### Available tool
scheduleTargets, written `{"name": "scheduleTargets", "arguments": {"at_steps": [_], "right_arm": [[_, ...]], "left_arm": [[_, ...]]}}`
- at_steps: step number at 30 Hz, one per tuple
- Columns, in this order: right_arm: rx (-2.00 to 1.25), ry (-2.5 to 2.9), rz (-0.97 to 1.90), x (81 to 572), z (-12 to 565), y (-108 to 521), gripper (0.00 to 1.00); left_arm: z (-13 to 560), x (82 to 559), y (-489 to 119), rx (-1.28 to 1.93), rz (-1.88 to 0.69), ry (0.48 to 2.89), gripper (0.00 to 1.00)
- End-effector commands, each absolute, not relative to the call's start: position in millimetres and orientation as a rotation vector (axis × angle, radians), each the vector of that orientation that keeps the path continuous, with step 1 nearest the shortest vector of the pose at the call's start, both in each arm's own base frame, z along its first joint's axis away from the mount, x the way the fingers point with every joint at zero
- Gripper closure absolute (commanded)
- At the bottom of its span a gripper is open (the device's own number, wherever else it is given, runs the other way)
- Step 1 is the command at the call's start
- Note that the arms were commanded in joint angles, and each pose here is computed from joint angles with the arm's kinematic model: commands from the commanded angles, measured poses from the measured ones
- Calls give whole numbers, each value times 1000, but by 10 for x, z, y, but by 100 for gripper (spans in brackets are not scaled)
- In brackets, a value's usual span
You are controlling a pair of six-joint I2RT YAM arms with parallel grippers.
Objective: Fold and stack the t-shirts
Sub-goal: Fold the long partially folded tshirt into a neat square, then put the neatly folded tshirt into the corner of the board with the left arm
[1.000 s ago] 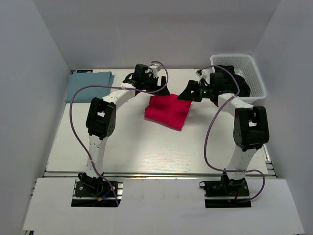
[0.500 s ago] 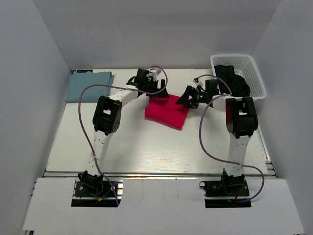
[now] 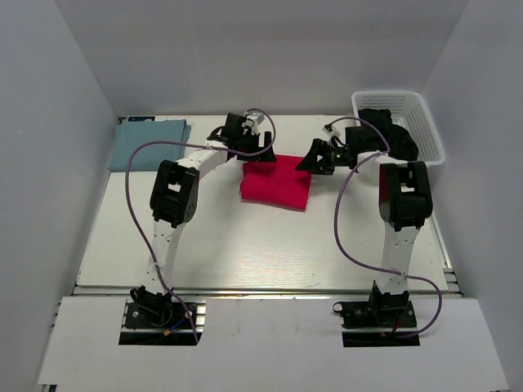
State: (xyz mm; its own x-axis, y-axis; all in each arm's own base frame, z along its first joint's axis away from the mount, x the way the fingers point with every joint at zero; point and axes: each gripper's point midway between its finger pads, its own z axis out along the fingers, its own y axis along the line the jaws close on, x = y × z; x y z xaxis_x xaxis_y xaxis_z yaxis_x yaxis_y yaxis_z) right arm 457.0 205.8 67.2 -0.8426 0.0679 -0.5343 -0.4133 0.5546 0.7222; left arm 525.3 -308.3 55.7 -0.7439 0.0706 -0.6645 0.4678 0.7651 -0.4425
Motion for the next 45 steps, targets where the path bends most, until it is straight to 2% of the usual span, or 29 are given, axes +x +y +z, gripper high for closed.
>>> {"name": "scheduleTargets", "arguments": {"at_steps": [1, 2, 4, 5, 7, 10, 13, 21, 24, 31, 32, 37, 38, 40, 41, 42, 45], "right_arm": [[-462, 2148, 1137, 4549, 1270, 2064, 10], [-455, 2171, 1120, 4460, 1206, 2055, 10], [-480, 2103, 1074, 4393, 1478, 2022, 10], [-441, 2170, 1075, 4203, 1236, 1963, 10], [-437, 2085, 1048, 4148, 1510, 1946, 10], [-352, 2115, 1033, 3795, 1402, 1841, 10], [-287, 2088, 973, 3665, 1482, 1743, 10], [-211, 2055, 854, 3498, 1684, 1557, 10], [-206, 2060, 842, 3428, 1676, 1530, 10], [-194, 2072, 795, 3321, 1660, 1459, 10], [-192, 2076, 794, 3307, 1656, 1462, 10], [-188, 2063, 761, 3316, 1693, 1411, 10], [-189, 2058, 757, 3314, 1708, 1406, 10], [-192, 2058, 750, 3312, 1714, 1402, 10], [-192, 2054, 745, 3316, 1719, 1389, 10], [-191, 2055, 738, 3309, 1717, 1380, 10], [-193, 2044, 714, 3309, 1738, 1354, 10]], "left_arm": [[1509, 5259, -2898, 400, -688, 2159, 0], [1563, 5232, -2871, 395, -679, 2148, 0], [1798, 5143, -2845, 411, -686, 2114, 0], [1809, 5097, -2826, 411, -685, 2124, 0], [1821, 5018, -2734, 379, -650, 2163, 0], [1590, 4887, -2591, 313, -561, 2272, 0], [1318, 4749, -2433, 253, -483, 2382, 0], [654, 4644, -2456, 244, -447, 2560, 0], [449, 4614, -2479, 238, -427, 2606, 6], [194, 4539, -2514, 236, -455, 2667, 31], [153, 4521, -2528, 240, -468, 2677, 38], [29, 4387, -2634, 278, -499, 2702, 60], [3, 4342, -2681, 293, -513, 2704, 69], [-21, 4356, -2688, 293, -512, 2706, 78], [-12, 4408, -2694, 290, -502, 2695, 86], [3, 4430, -2673, 301, -480, 2690, 100], [227, 4593, -2645, 308, -428, 2619, 100]]}}
